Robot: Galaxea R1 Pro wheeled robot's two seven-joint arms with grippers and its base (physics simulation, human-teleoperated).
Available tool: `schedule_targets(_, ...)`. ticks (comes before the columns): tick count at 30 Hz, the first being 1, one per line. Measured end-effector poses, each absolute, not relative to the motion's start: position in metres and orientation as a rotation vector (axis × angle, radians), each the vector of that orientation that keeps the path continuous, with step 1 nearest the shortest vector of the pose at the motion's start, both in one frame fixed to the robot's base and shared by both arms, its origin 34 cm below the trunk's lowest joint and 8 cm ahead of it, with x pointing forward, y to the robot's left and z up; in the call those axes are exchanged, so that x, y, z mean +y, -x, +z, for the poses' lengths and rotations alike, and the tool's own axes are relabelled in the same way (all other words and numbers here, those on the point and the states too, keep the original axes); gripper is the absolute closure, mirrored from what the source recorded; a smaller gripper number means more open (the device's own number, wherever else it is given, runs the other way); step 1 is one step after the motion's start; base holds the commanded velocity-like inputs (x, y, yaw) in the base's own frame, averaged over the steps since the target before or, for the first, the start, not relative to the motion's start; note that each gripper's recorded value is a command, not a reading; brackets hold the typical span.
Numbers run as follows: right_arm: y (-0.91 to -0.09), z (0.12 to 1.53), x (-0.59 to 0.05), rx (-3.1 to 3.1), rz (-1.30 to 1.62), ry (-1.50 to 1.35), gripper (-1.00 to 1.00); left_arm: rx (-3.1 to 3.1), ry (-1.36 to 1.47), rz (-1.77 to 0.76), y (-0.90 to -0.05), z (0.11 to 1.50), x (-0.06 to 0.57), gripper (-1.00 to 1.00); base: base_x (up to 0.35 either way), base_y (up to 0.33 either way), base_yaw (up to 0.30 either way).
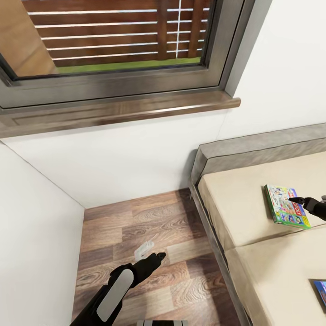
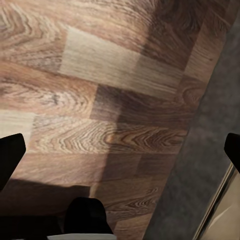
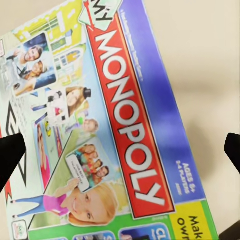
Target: Put all the toys in the child's room - the three board games (two on the bed and one on the table), the two jigsaw puzzles on the table, and the tennis ball on the table - inside the toy box on the table in the child's room.
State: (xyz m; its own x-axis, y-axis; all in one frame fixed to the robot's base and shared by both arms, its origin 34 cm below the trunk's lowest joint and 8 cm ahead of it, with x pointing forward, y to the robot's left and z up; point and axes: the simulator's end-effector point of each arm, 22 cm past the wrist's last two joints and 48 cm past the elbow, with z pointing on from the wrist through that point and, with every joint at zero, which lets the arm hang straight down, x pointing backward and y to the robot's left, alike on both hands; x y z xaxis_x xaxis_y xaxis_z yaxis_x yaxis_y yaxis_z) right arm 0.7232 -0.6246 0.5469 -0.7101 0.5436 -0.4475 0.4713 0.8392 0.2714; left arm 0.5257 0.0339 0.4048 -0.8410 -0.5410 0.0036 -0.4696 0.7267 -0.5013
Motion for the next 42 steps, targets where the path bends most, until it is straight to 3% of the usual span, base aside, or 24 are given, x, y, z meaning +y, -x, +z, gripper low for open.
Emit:
schedule_targets(20,-0.7233,0.5433,-0.6208,2.500,0.192,-0.741,-1.00,2.787,0.821,-0.750,-0.5250,0.4039,0.0339,-1.00,0.000,0.000,0.005)
schedule_targets(42,-0.7232,0.5427,-0.6190,2.501,0.202,-0.741,-1.00,2.787,0.821,-0.750,-0.5250,0.4039,0.0338,-1.00,0.000,0.000,0.137)
